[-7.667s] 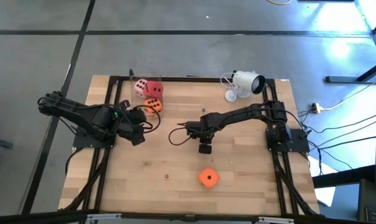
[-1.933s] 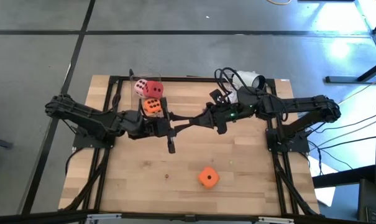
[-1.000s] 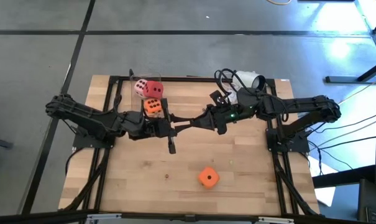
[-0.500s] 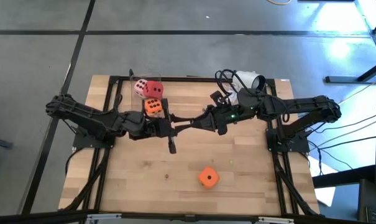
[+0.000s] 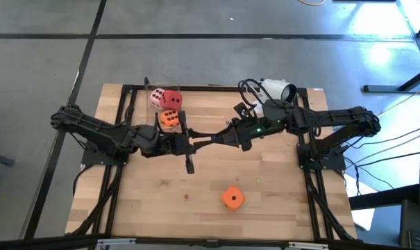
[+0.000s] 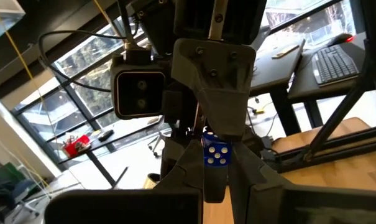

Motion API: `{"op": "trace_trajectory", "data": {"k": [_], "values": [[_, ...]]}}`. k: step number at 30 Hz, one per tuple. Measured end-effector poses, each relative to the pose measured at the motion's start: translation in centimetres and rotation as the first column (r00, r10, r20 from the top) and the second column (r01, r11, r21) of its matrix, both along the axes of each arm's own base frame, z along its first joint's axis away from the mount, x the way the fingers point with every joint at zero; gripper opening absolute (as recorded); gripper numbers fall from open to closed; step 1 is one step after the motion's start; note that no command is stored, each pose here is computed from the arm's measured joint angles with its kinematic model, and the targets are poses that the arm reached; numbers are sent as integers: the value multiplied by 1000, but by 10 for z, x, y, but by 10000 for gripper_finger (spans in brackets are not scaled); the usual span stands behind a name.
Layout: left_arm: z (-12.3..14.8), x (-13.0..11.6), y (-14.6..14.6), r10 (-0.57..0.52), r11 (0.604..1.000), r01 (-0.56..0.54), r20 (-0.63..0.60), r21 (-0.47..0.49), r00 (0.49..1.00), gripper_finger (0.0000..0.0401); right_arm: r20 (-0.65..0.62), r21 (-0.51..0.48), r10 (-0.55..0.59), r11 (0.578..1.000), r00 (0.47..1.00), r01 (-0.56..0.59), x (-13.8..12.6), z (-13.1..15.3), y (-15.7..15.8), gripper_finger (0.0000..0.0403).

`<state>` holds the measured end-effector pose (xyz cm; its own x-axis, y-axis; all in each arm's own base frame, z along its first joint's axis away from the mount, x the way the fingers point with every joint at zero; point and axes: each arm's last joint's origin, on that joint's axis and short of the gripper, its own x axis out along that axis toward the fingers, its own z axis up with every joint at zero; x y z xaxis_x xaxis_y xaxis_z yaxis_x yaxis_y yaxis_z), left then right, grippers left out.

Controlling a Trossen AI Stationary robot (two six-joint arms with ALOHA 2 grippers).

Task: Pick & Place Dice
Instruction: Put the bottom small blue dice into the transparent bin

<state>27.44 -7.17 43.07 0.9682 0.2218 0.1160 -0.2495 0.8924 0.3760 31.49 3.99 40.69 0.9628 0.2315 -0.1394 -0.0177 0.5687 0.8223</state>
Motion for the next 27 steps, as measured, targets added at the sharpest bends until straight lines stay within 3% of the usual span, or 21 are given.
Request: {"op": "trace_trajectory", "data": {"k": [9,17,22,27], "values": [[-1,-4,3,88,996,-88,-34,-2,996,14,10,-29,-10,1000,1000,10,0,0,-1,201],[3,-27,15,248,961,-255,-80,-108,966,14,-26,-65,-39,997,999,37,1,-5,-8,201],[0,-54,30,400,893,-424,-167,-150,901,14,-45,-81,-42,996,998,38,1,-7,-11,201],[-15,-84,58,493,796,-565,-308,-220,814,14,-113,-103,-37,994,993,26,-5,-11,-10,201]]}}
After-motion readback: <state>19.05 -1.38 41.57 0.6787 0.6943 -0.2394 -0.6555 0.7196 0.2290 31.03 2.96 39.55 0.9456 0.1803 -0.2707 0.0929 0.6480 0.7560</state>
